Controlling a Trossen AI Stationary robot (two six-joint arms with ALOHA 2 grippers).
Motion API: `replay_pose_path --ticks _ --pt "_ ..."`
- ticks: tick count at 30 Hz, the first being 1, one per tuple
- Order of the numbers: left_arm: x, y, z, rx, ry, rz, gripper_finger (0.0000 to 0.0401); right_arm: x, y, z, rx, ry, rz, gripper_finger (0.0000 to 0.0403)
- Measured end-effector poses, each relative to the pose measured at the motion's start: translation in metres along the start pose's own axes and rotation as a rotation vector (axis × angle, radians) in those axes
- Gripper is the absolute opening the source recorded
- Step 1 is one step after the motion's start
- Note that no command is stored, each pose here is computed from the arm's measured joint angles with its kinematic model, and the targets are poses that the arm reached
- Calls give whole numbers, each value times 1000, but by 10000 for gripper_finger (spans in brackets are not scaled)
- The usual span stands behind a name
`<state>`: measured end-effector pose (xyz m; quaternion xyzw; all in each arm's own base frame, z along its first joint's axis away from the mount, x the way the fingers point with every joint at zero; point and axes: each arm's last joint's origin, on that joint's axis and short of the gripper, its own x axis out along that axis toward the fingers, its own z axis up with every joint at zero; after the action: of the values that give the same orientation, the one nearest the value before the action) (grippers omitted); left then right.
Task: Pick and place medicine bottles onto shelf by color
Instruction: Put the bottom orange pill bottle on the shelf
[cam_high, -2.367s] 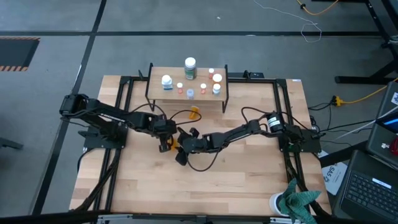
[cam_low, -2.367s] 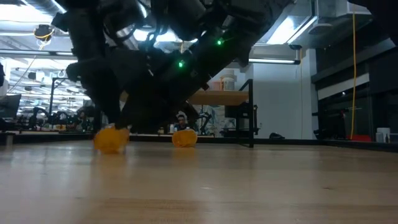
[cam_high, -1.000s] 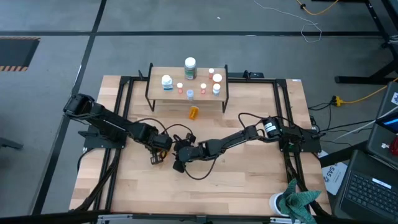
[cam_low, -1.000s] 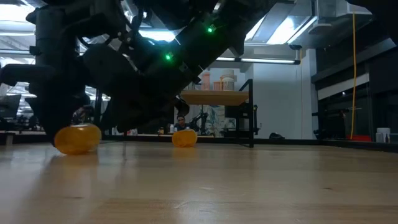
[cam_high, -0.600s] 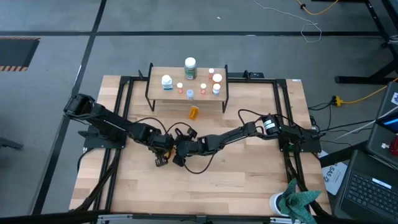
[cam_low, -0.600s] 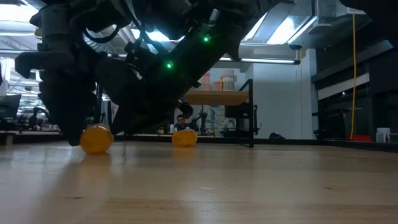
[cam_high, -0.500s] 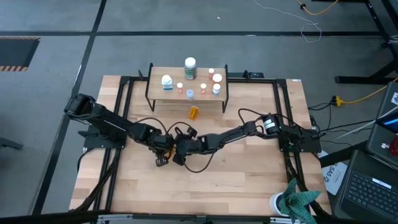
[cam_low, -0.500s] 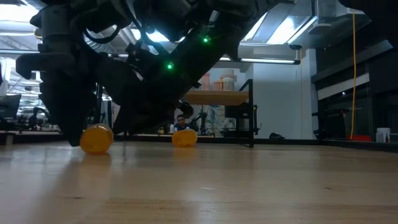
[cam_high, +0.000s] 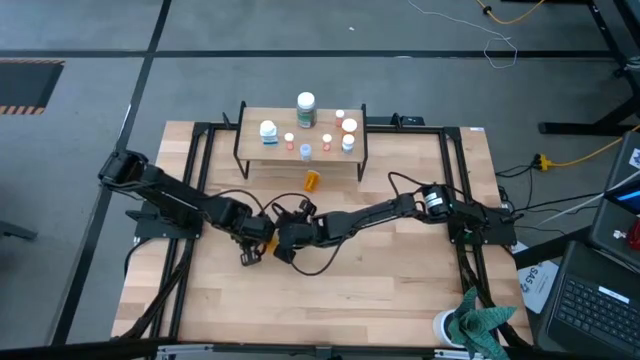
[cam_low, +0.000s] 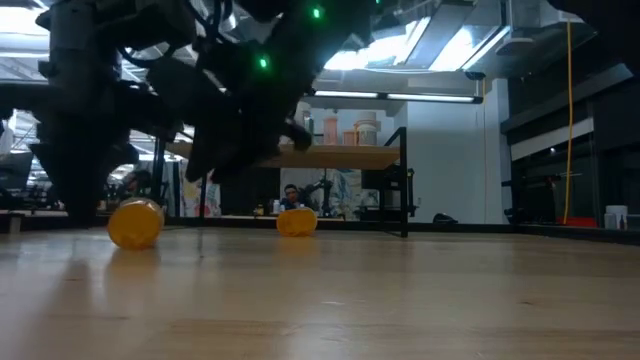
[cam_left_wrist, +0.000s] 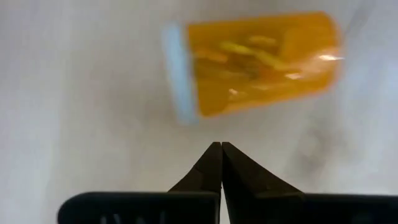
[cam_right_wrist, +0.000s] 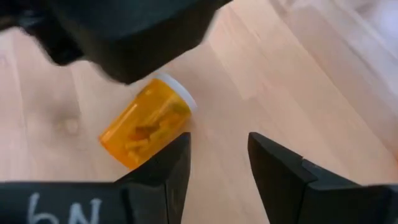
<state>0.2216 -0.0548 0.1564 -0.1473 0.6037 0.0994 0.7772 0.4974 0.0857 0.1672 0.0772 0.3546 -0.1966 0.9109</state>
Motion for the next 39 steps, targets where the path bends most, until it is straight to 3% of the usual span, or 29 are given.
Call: replay_pose_path --ticks 9,16,21,25,30,34,39 --pt "2 -24 7 -135 -100 -172 0 -16 -1 -6 79 178 -79 162" --pt "7 -29 14 -254 -192 -162 0 -20 3 -13 61 213 -85 162" --pt "5 -29 13 -248 -186 -166 0 -20 5 -14 -2 234 -44 162" --pt "-17 -35 14 -177 -118 -215 0 -25 8 -12 -41 235 -2 162" --pt "-48 -24 -1 -14 84 11 0 -32 18 -12 -105 236 87 162" --pt "-41 -6 -20 99 193 202 0 -34 25 -10 -51 209 146 162" --pt "-7 6 -28 142 116 185 0 -37 35 -8 20 156 178 162"
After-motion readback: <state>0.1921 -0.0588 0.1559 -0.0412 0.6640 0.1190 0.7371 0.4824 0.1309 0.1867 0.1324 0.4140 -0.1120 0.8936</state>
